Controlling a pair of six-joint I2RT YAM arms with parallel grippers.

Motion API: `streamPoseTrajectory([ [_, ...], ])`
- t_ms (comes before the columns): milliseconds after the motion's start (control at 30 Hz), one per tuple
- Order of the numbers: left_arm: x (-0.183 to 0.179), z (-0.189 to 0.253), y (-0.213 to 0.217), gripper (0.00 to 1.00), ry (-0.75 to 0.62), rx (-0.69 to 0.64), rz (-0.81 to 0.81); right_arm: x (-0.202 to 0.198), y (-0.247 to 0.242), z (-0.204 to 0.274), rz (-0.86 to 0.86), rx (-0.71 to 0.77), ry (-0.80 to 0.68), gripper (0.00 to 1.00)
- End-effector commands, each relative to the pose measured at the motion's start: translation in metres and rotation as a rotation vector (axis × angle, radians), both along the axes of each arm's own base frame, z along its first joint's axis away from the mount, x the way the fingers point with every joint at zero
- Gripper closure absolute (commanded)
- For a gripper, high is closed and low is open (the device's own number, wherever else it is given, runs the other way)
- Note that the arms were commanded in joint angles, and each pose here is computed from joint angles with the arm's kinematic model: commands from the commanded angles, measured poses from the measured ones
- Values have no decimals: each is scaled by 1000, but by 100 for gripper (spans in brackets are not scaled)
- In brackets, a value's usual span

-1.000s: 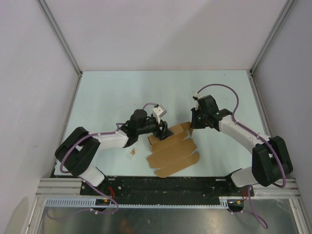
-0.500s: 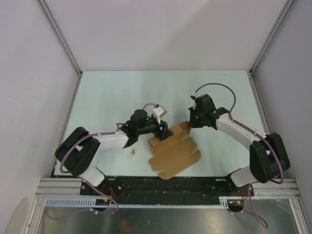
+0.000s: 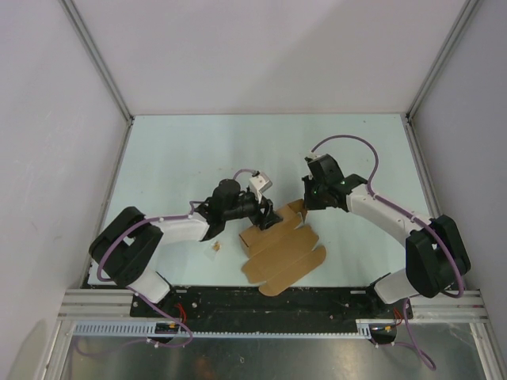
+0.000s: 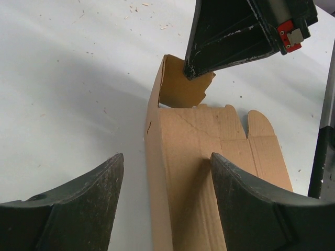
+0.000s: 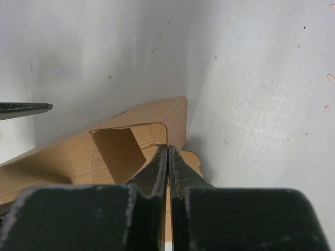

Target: Fold the paper box

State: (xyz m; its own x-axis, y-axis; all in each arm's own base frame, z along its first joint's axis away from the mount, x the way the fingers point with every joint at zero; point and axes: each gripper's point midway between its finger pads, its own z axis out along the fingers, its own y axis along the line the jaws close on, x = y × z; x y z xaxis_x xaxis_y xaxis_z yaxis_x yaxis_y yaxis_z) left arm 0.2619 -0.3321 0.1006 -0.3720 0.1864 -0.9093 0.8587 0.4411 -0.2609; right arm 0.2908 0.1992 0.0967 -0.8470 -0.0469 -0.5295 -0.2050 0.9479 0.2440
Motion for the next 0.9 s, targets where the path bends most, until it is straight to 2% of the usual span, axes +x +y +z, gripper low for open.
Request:
streamPoseTrajectory([
  [0,-7,9,-1,28,-38,-15,-29,1,10,16,-37,37,4,99],
  [500,-18,5,2,29,-18,-11,-16,-13,22,19,-100,100,68,100],
  [867,-20,4,5,30,-14,-8,3,-31,18,14,-129,30,94,100],
])
